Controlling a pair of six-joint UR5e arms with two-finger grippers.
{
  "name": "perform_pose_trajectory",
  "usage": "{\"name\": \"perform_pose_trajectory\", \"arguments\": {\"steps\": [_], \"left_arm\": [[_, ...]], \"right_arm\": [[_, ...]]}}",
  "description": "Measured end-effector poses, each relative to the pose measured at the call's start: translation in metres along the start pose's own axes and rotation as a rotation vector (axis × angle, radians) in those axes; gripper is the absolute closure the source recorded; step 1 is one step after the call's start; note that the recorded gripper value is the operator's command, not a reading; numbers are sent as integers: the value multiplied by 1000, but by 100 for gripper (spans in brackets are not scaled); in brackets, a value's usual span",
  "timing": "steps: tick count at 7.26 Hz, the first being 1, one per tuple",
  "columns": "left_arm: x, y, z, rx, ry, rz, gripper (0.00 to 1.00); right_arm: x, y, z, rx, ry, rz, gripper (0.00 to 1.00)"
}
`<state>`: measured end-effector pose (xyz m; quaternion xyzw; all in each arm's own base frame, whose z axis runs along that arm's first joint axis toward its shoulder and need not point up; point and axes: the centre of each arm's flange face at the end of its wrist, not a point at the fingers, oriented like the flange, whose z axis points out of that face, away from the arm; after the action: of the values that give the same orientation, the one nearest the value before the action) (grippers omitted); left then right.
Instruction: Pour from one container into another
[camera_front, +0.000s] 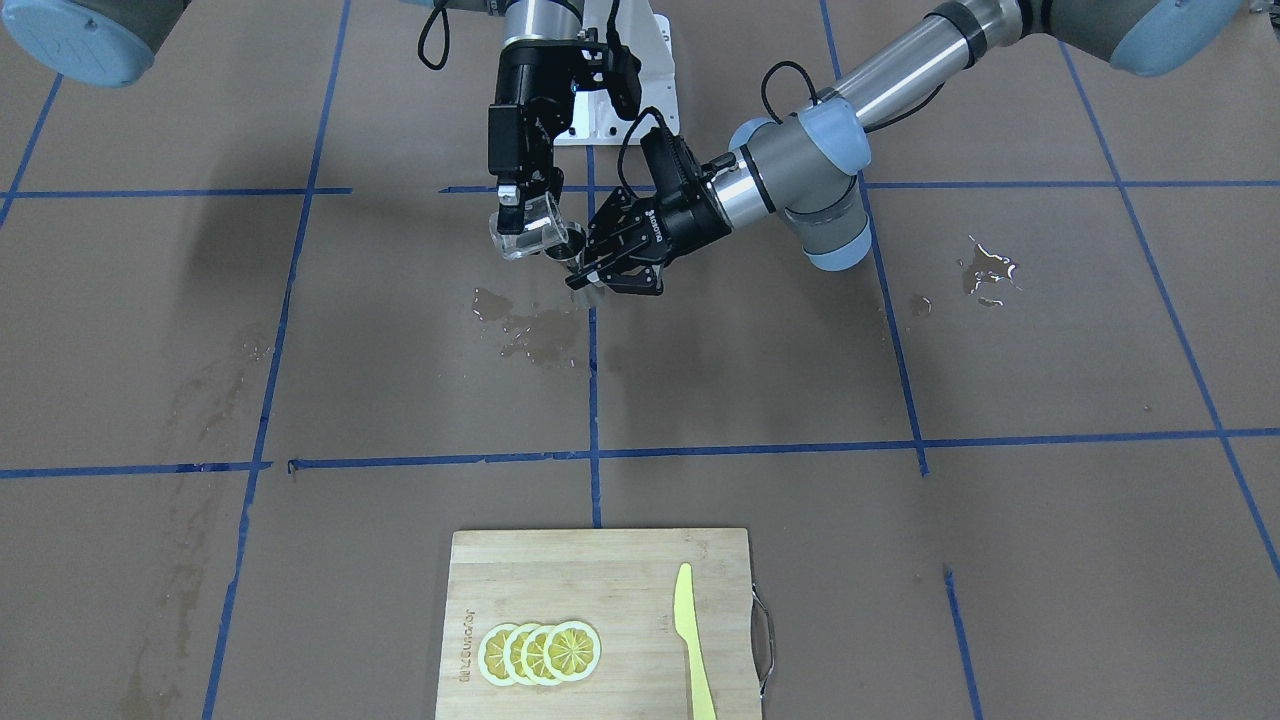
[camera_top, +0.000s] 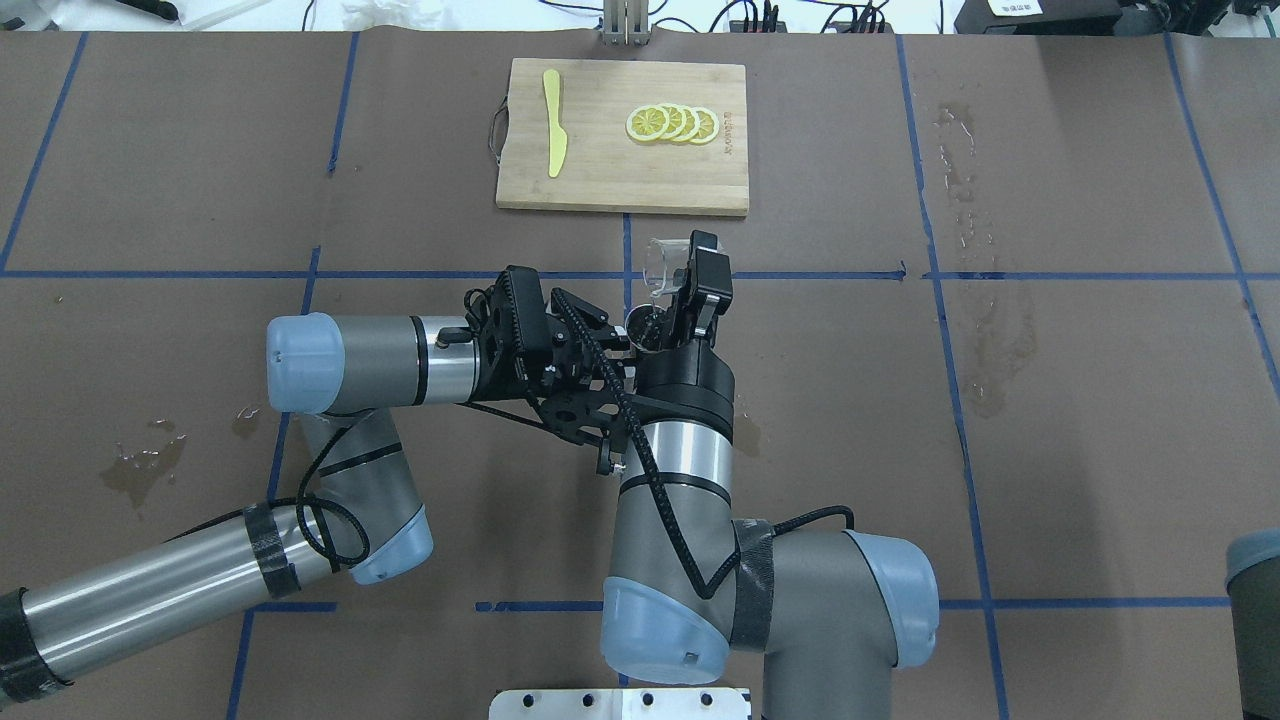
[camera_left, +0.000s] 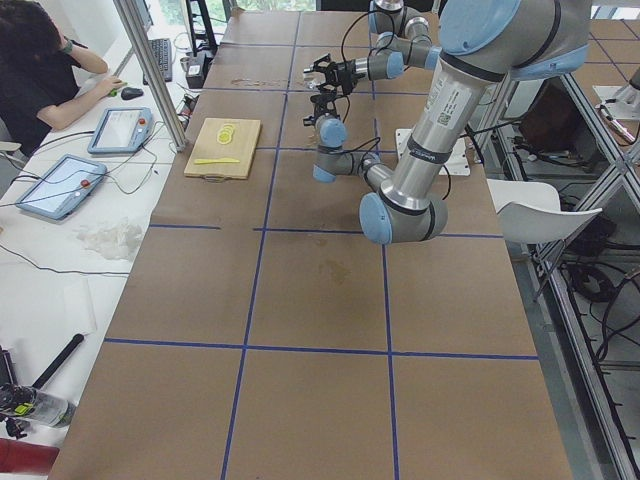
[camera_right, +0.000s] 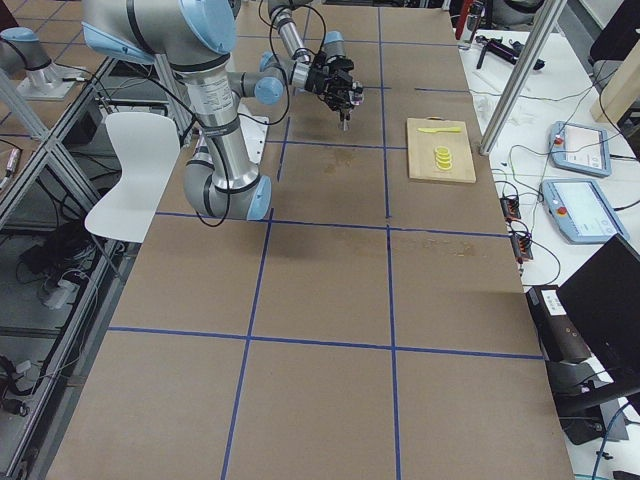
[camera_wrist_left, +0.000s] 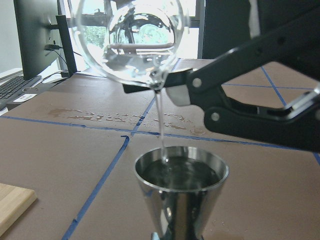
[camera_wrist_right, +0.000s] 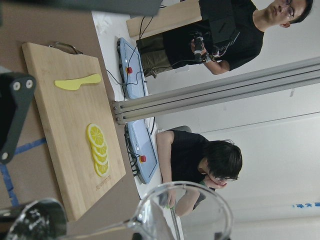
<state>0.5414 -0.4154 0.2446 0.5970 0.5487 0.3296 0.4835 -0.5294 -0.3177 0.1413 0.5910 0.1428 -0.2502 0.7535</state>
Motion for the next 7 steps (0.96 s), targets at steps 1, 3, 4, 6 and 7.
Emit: {"name": "perform_pose_trajectory", "arguments": {"steps": [1, 3, 4, 6, 7], "left_arm": [[0, 0, 0, 0, 0, 0, 100], [0, 1, -1, -2, 0, 0, 100], [-1, 1, -1, -1, -1, 0, 100], [-1, 0, -1, -1, -1, 0, 100], [-1, 0, -1, 0, -2, 0, 100]], "right_arm": [[3, 0, 0, 5, -7, 44, 100], [7, 0, 1, 19, -44, 183, 100], [7, 1, 1, 21, -69, 283, 100], [10, 4, 1, 9, -111, 482, 100], [14, 9, -1, 2, -126, 562, 100]]}}
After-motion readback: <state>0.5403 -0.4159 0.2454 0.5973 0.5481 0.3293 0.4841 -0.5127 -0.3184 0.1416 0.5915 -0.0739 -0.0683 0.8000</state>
